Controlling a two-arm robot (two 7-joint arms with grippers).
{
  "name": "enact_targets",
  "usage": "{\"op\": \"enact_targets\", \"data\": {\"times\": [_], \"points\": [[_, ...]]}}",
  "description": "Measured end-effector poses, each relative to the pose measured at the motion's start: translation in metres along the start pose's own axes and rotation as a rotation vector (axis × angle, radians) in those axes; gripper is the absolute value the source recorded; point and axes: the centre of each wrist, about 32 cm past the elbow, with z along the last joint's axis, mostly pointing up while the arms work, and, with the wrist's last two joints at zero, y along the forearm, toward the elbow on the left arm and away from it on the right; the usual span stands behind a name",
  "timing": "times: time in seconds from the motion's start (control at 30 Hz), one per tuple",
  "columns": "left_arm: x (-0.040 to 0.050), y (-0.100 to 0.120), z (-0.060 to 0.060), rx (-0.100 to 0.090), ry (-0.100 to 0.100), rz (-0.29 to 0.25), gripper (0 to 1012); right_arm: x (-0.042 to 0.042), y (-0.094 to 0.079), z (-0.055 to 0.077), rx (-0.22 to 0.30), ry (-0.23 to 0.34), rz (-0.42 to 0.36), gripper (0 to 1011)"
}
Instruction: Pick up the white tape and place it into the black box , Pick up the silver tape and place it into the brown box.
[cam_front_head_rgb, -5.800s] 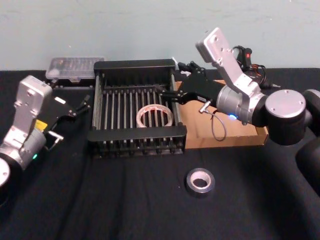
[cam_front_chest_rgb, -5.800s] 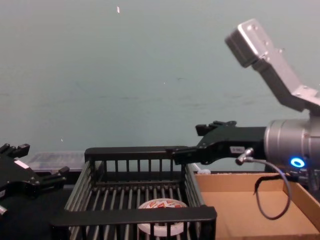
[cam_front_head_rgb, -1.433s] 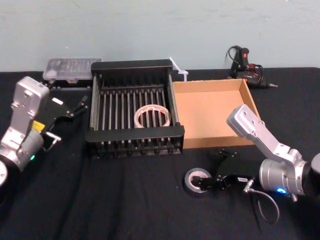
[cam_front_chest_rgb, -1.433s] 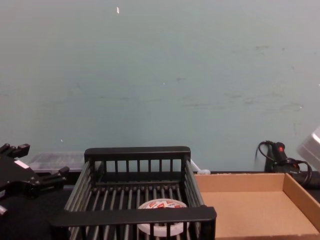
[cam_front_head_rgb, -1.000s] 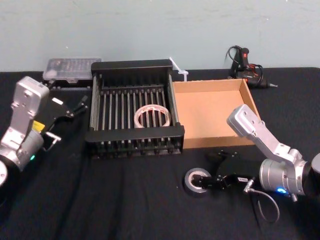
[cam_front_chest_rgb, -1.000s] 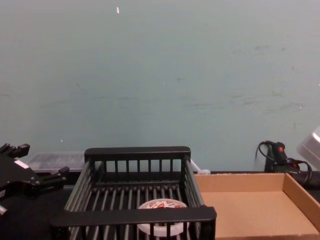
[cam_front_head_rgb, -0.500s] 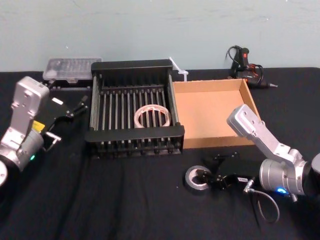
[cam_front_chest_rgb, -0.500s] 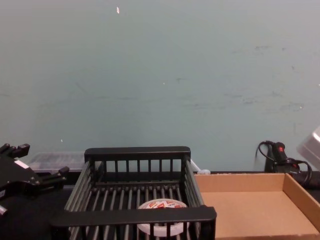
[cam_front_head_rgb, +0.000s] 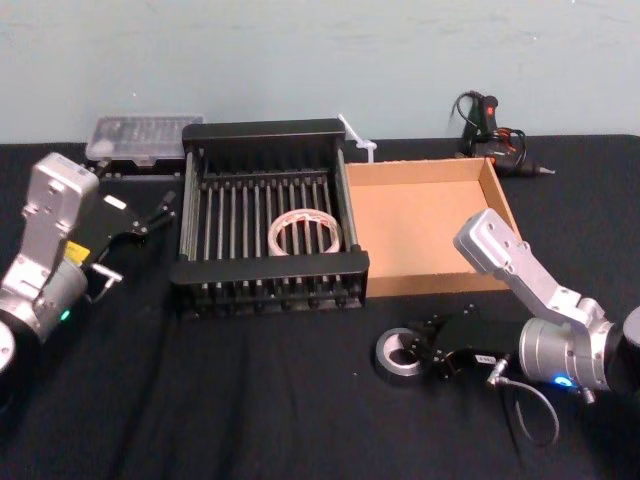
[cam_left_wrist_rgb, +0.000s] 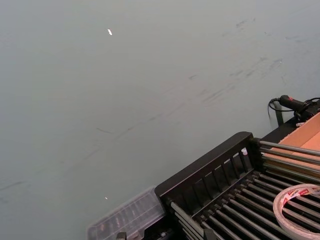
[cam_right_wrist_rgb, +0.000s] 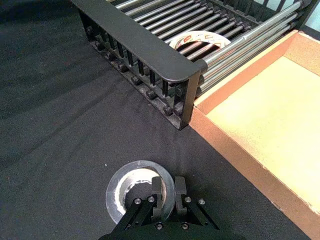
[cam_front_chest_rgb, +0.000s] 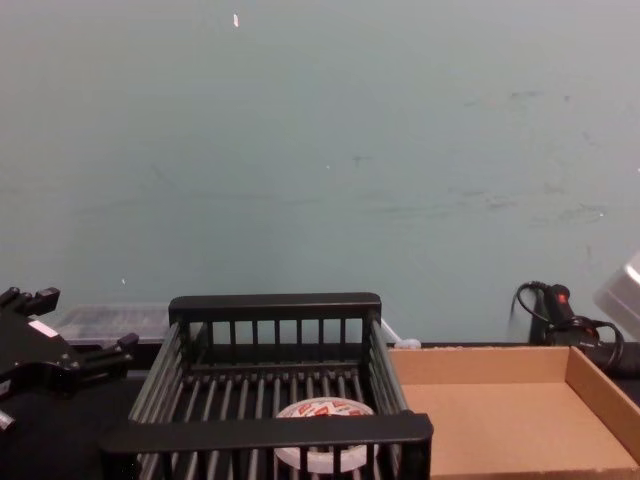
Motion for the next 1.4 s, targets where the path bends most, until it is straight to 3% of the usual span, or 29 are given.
{"op": "enact_targets", "data": {"times": [0.57,1.07,1.4], "points": [[0.0,0.0,0.0,0.0,0.0,0.0,1001,0.0014,-0.008,0.004,0.042,-0.018,-0.011,160],[0.0,0.0,0.0,0.0,0.0,0.0,1001,0.0218,-0.02,0.025,0.133,0.014,-0.199,160],[0.0,0.0,0.0,0.0,0.0,0.0,1001,0.0374,-0.011,0.033,0.138,0.04,-0.32,161]]}}
